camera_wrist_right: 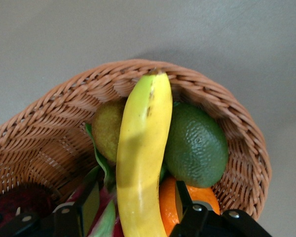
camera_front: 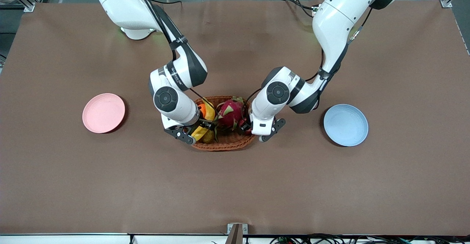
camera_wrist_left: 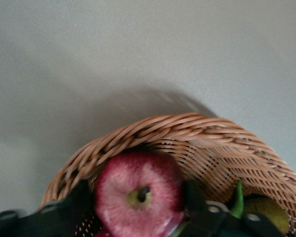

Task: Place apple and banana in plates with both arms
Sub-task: 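Lift the apple with the left gripper toward the blue plate, then lower the apple onto the blue plate while the right gripper grasps the banana, then carry the banana to the pink plate while the left gripper releases the apple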

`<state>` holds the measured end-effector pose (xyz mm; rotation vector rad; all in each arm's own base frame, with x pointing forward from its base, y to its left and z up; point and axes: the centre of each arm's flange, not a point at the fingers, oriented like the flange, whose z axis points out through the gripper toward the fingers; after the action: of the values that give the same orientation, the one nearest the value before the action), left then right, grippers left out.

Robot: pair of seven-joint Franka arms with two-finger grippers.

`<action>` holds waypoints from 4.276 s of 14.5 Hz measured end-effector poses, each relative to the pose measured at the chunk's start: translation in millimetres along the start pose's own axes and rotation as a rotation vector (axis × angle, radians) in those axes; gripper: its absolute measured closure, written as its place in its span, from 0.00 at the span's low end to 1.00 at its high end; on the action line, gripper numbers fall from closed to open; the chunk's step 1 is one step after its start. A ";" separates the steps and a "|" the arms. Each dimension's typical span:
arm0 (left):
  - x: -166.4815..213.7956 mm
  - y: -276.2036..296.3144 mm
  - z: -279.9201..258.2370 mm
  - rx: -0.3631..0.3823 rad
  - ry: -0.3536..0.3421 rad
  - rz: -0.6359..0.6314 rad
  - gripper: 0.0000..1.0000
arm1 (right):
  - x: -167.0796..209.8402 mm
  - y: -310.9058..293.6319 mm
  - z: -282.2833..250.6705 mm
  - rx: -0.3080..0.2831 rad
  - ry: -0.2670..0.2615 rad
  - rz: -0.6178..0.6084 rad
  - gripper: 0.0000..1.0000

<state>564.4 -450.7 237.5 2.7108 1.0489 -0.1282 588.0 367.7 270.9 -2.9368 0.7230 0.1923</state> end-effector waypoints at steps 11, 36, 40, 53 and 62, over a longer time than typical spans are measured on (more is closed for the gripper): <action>61.5 -7.1 -130.2 0.072 0.046 -0.066 0.26 | 2.3 1.1 18.6 -0.011 -0.003 0.005 0.38; 259.5 -244.0 -102.2 0.356 0.238 0.016 0.19 | -4.2 -15.1 17.8 -0.005 0.009 -0.087 0.61; 259.3 -243.6 -102.4 0.355 0.238 0.016 0.00 | 35.2 9.4 -34.9 -0.055 -0.052 -0.109 0.61; 213.7 -139.7 -283.7 0.397 0.281 0.253 0.00 | 188.2 422.3 -70.4 -0.087 -0.093 -0.447 0.61; 199.9 -178.5 -439.3 0.276 0.150 0.680 0.00 | 158.2 442.7 -17.3 -0.110 -0.038 -0.504 0.61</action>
<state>591.3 -84.4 597.9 3.1973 0.0913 0.0551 521.4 -96.2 230.2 -3.0896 -0.0475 0.2439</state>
